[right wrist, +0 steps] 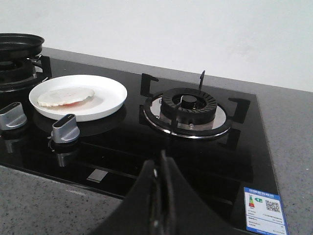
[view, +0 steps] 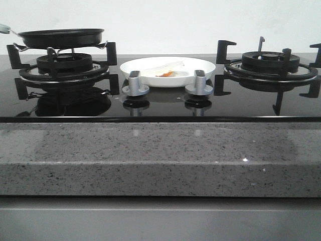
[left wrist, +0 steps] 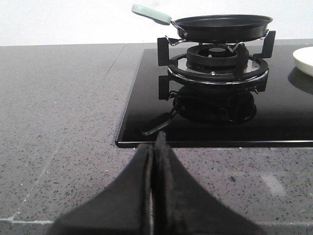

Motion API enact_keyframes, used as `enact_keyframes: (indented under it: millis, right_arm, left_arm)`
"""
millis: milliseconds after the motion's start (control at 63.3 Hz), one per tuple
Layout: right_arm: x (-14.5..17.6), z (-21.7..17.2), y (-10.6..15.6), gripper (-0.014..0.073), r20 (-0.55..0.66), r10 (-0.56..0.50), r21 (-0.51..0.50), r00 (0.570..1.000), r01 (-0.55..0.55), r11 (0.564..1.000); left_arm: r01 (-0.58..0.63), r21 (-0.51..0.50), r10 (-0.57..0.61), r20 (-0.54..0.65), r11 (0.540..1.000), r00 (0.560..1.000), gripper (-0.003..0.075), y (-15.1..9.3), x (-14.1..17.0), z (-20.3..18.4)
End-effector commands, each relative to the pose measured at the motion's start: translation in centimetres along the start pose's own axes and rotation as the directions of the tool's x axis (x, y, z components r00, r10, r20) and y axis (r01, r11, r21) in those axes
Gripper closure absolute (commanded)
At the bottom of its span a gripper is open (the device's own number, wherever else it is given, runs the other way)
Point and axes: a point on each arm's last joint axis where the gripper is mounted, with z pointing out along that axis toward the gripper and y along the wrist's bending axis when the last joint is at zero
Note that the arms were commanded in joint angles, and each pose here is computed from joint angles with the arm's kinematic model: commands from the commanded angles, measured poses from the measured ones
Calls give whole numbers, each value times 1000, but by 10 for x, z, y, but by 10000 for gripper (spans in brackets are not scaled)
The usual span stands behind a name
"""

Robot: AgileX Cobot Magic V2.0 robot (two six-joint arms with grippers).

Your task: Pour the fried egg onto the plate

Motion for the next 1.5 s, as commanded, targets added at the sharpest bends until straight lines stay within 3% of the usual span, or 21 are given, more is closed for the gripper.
enact_keyframes:
  millis: [0,600,916,1074,1485]
  right_arm:
    - [-15,-1,-1,663,97,-22,14,995,21,1000]
    - [-11,0,-1,663,95,-22,14,995,20,1000]
    - [55,17,-9,663,89,-17,169,996,2,986]
    - [87,13,-9,663,104,-10,192,995,-10,981]
    - [91,11,-8,663,93,-3,191,996,-15,982]
  left_arm:
    - [20,-6,-19,101,1000,995,739,1,-7,-1]
    - [20,-6,-19,101,1000,995,739,1,-7,-1]
    - [20,-6,-19,101,1000,995,739,1,-7,-1]
    - [20,-6,-19,101,1000,995,739,1,-7,-1]
    - [20,-6,-19,99,1000,995,739,1,-7,-1]
